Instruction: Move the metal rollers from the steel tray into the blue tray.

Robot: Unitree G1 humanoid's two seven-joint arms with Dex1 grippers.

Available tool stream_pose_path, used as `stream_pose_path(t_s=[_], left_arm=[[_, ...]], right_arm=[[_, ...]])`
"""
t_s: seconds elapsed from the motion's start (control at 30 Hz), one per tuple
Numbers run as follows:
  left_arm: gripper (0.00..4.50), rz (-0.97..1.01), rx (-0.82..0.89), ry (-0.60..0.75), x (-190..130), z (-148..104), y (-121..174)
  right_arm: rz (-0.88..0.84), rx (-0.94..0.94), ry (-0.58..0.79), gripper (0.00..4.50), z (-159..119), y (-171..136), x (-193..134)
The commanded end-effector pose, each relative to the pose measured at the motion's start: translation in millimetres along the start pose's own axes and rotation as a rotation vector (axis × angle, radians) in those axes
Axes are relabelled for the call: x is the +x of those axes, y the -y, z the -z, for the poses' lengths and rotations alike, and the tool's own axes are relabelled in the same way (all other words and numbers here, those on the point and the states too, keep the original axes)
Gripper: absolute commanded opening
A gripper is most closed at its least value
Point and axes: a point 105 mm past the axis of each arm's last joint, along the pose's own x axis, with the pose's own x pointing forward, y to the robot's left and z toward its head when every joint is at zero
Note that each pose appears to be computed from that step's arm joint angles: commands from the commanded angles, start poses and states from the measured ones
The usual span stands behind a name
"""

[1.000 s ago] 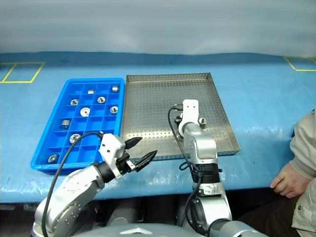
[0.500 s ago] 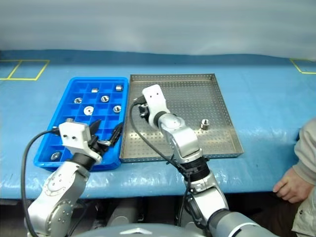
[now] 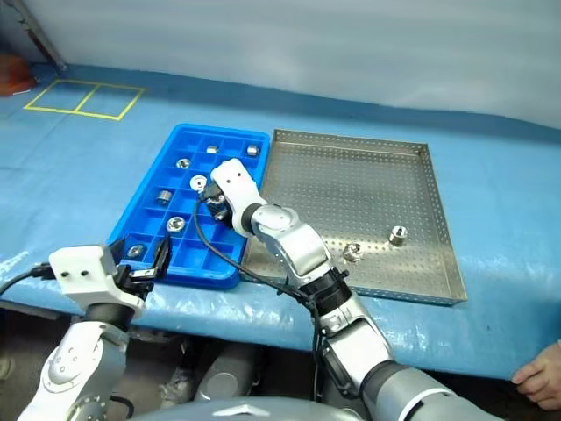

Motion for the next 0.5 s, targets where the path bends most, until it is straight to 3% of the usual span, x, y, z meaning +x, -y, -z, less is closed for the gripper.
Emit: stream_pose_path(t_s=[0.03, 0.5], left_arm=[[4.07, -0.004, 0.008, 0.087, -6, -20, 2], [4.07, 0.053, -0.002, 0.076, 3, -16, 13]], right_arm=[[-0.044, -0.032, 0.082, 1.69, -25, -11, 7], [0.044, -0.020, 0.052, 1.69, -14, 19, 15]])
